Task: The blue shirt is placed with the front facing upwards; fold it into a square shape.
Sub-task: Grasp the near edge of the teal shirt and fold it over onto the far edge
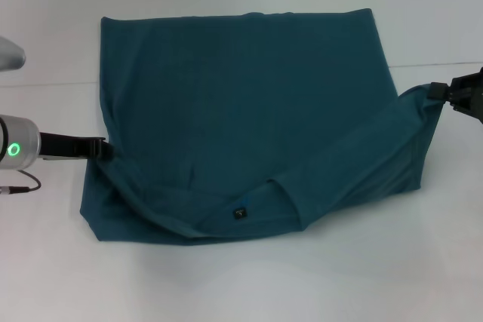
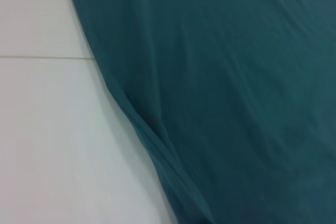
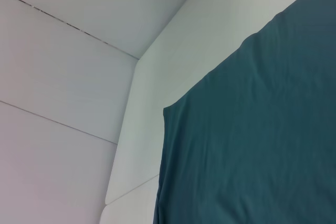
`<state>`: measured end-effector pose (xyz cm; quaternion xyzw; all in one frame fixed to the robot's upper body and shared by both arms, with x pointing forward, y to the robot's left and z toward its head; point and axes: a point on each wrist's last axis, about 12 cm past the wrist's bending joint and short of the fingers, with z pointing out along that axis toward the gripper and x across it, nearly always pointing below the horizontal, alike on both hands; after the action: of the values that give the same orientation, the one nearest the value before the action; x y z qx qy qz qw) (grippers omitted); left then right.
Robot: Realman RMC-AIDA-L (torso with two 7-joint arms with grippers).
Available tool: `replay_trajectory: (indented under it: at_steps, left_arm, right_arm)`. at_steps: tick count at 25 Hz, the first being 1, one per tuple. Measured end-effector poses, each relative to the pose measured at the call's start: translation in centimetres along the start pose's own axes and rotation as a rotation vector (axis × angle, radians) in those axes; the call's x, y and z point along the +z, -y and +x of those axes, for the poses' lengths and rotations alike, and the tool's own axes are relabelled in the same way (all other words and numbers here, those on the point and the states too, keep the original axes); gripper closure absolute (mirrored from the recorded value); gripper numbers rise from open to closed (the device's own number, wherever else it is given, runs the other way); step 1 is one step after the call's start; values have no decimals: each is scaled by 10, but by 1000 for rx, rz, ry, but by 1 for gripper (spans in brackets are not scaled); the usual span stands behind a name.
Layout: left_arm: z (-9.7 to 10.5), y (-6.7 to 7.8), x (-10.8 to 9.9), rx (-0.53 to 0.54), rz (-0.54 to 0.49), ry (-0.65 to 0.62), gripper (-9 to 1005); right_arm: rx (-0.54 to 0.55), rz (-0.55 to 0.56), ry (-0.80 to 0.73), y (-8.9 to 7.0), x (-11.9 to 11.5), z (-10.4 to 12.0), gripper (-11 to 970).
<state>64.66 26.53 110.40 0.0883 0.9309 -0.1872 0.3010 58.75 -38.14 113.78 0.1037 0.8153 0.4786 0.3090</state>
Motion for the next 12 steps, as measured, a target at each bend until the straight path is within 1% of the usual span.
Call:
replay_trajectory:
  at_steps: [2, 5, 10, 12]
  left_arm:
    - [1, -1, -3, -9, 11, 4, 676]
    - [2, -3, -7, -28, 29, 17, 906]
    - [9, -8, -11, -57, 66, 48, 990]
    - [11, -10, -13, -73, 80, 66, 990]
  right_arm:
    - [3, -3, 1, 0, -1, 0, 930]
    - [7, -4, 5, 1, -3, 1, 927]
    - [11, -19, 11, 1, -3, 3, 924]
    - [11, -26, 13, 0, -3, 3, 922]
